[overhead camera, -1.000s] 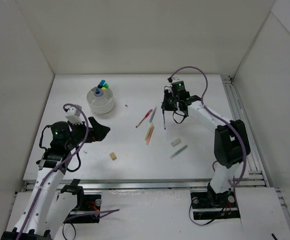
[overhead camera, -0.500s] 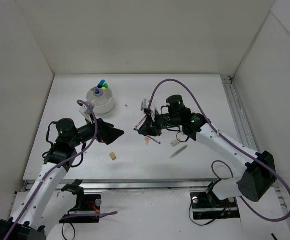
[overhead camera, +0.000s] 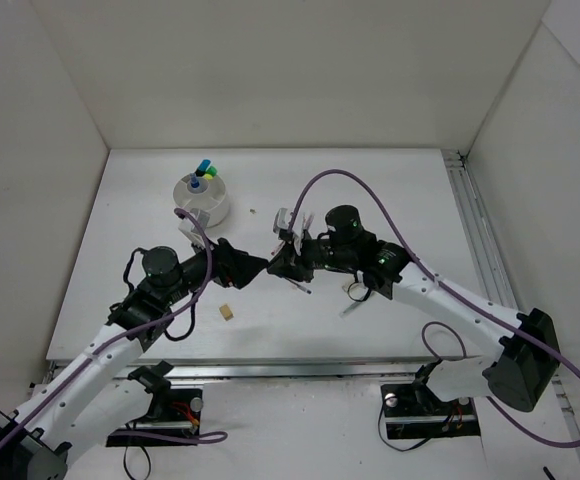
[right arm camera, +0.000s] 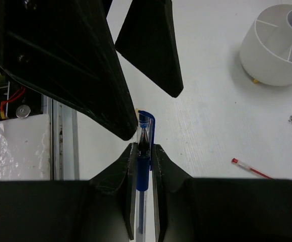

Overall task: Sort the stationery into containers
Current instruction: Pick up the pen from the center of the board, then place the pen in the storage box.

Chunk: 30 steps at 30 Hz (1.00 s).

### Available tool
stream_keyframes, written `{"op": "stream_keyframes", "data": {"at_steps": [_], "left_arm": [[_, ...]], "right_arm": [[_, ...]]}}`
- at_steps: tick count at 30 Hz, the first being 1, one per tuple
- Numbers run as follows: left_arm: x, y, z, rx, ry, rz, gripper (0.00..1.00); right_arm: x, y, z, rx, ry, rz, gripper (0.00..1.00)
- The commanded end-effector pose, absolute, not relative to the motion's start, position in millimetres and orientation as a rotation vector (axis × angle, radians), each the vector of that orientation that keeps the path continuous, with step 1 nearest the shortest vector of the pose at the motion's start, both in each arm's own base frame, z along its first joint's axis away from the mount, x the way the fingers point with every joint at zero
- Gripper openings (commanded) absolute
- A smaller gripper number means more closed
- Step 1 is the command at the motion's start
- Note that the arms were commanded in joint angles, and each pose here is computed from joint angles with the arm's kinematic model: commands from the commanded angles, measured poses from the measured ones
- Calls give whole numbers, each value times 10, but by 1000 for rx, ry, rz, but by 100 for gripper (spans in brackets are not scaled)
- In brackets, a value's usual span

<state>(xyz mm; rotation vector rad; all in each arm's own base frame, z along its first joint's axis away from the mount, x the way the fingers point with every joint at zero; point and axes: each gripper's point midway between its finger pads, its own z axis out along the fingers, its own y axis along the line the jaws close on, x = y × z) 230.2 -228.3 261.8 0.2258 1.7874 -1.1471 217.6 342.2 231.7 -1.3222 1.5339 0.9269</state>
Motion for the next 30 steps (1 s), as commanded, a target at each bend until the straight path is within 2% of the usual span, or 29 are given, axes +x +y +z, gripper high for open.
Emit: {"op": "stream_keyframes", "data": {"at_steps": [1,11,18,26,30], "left_arm": [[2526,-2227,2996,108,1639,-1091,72],[2563,-2284,2963,42,1637,-1083,54],[2591,-2334,2916,40,1651,-1075,34],[2649,-2405,2849,50,1674,-1066,22],[2664,-2395,2849,52,1673,-1053,0]], "right_arm": [[2270,3490,2854,-1199,1375,912,0],[2275,3578,2862,-1162,1394,917,0],[2376,3662,2927,-1080,1395,892,0],[2323,3805,2930,-1101,1392,917,0],[2367,3786,2925,-1081,1416,892,0]]}}
